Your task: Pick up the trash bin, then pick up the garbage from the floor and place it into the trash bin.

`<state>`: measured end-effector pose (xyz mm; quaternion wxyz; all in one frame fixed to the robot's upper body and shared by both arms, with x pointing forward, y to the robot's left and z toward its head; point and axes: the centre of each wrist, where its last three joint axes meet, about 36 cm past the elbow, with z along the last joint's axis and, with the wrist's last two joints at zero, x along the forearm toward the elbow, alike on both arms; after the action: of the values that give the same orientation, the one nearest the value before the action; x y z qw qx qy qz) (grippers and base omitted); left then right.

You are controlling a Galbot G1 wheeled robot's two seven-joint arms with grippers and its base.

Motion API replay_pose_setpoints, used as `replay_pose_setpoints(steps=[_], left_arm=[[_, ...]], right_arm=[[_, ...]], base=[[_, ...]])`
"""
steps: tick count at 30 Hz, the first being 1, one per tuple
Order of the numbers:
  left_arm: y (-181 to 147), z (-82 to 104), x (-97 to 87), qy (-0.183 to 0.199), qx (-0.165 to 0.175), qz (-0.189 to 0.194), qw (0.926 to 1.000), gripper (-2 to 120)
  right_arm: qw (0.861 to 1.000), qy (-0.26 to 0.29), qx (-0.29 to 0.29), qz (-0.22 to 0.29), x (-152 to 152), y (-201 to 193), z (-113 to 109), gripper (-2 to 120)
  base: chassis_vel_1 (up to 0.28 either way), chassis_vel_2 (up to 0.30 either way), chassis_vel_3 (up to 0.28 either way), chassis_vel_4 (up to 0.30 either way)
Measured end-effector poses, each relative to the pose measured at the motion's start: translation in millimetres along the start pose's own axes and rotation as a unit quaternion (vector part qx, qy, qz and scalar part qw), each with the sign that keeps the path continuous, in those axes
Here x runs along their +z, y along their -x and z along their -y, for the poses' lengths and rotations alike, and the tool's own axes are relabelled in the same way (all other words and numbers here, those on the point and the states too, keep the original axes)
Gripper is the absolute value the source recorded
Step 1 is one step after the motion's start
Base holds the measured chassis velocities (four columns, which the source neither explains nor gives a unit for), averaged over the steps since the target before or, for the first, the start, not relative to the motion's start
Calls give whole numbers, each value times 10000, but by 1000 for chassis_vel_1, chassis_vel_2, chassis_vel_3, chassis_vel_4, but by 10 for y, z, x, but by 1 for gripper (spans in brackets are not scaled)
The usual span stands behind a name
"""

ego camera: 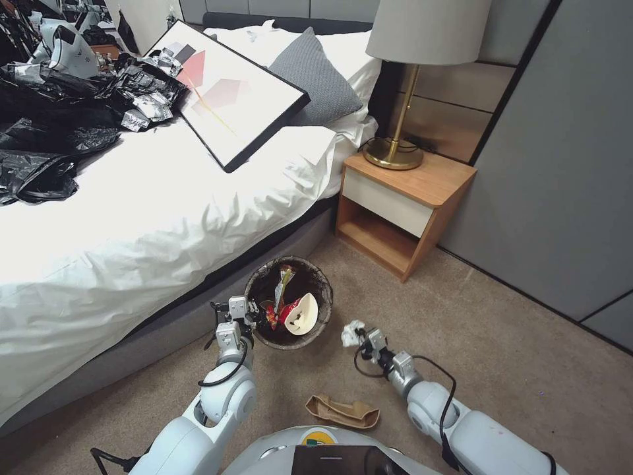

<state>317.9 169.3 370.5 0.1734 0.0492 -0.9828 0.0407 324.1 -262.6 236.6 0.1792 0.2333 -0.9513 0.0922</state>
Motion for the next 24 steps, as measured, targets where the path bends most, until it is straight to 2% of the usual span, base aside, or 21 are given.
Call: replay_pose_setpoints(steps=[3,4,11,13,18,20,23,24], left_arm=[[-3,1,1,10,-3,-9,10000,2],[-3,1,1,10,-3,-9,10000,2],[-20,-7,33,44,-11,-45,10000,2],[-20,-7,34,45,-11,-47,10000,2],[-25,-20,53,89,-4,-65,9999,2],[-24,-23,56,99,-4,-70,9999,2],[-20,-30,72,133,-1,-94,9999,2],[-20,-30,72,133,-1,-94,9999,2]], right_arm=[[9954,98,595,744,-470,43,73,0],[9954,98,595,744,-470,43,73,0],[9778,222,1268,1652,-1104,-50,79,0],[9768,231,1292,1692,-1135,-62,78,0],[9624,285,1475,2262,-1541,-242,78,0],[9595,294,1459,2390,-1634,-277,78,0],[9518,380,1235,2781,-1930,-387,43,0],[9518,380,1235,2781,-1930,-387,43,0]], base=[[0,0,0,0],[0,0,0,0],[0,0,0,0],[0,0,0,0],[0,0,0,0],[0,0,0,0],[0,0,0,0],[0,0,0,0]])
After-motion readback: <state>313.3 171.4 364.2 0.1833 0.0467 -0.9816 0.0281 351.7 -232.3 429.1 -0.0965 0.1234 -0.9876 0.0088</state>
